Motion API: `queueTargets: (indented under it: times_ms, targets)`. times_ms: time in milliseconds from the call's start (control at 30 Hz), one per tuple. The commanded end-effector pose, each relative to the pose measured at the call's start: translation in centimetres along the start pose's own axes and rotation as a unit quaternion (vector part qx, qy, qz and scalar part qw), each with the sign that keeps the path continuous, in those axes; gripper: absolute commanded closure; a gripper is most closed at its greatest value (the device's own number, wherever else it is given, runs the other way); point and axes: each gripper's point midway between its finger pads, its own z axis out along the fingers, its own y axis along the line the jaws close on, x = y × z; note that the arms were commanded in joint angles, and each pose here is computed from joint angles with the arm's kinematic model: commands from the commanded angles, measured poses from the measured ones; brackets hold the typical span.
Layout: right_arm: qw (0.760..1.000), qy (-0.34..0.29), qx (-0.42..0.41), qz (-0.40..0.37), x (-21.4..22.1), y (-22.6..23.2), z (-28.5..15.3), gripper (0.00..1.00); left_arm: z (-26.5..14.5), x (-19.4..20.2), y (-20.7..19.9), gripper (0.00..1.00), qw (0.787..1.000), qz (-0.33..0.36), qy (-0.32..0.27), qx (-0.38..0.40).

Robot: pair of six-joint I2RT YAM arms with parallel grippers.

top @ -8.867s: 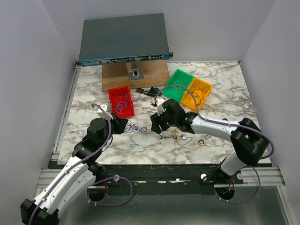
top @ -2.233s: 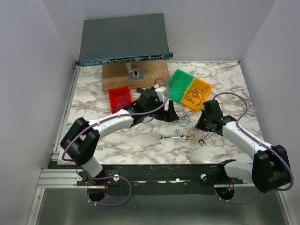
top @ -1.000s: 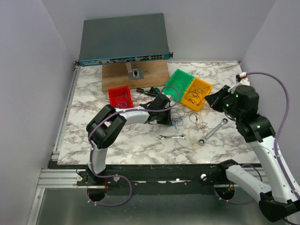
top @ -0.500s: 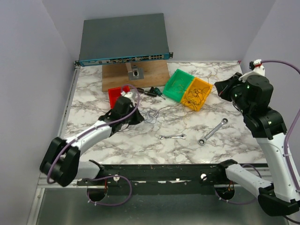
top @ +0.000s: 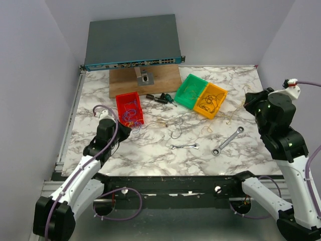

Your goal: Untangle the cables

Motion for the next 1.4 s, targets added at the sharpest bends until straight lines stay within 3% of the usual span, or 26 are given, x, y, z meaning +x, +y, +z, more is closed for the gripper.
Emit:
queueTargets:
  times_ms: [0,267,467,567,967,1367]
  targets:
    - [0.992,0.061,-0.106,-0.042,2.7,4.0,0.7,0.99,-1.6,-1.1,-3.2,1.0,0.996,0.015,-0.025,0.089]
    - [0.976,0.064,-0.202,-0.049,0.9,8.9,-0.2,0.99,-4.3,-1.5,-6.0,1.0,0.984,0.064,-0.036,0.162]
    - [0.941,0.149,-0.3,-0.053,4.7,12.4,-0.7,0.99,-5.6,-0.9,-7.3,1.0,0.977,0.098,-0.033,0.189]
    - [0.926,0.16,-0.338,-0.039,5.1,14.3,-0.6,0.99,-5.9,-0.2,-8.8,1.0,0.967,0.131,-0.022,0.217]
    - [0.917,0.064,-0.394,-0.002,-5.4,22.8,0.7,0.99,-5.0,2.5,-10.7,1.0,0.957,0.173,0.009,0.23]
    - [0.908,-0.02,-0.416,0.037,-9.4,27.5,4.9,0.99,-4.9,2.9,-10.9,1.0,0.953,0.192,0.019,0.233]
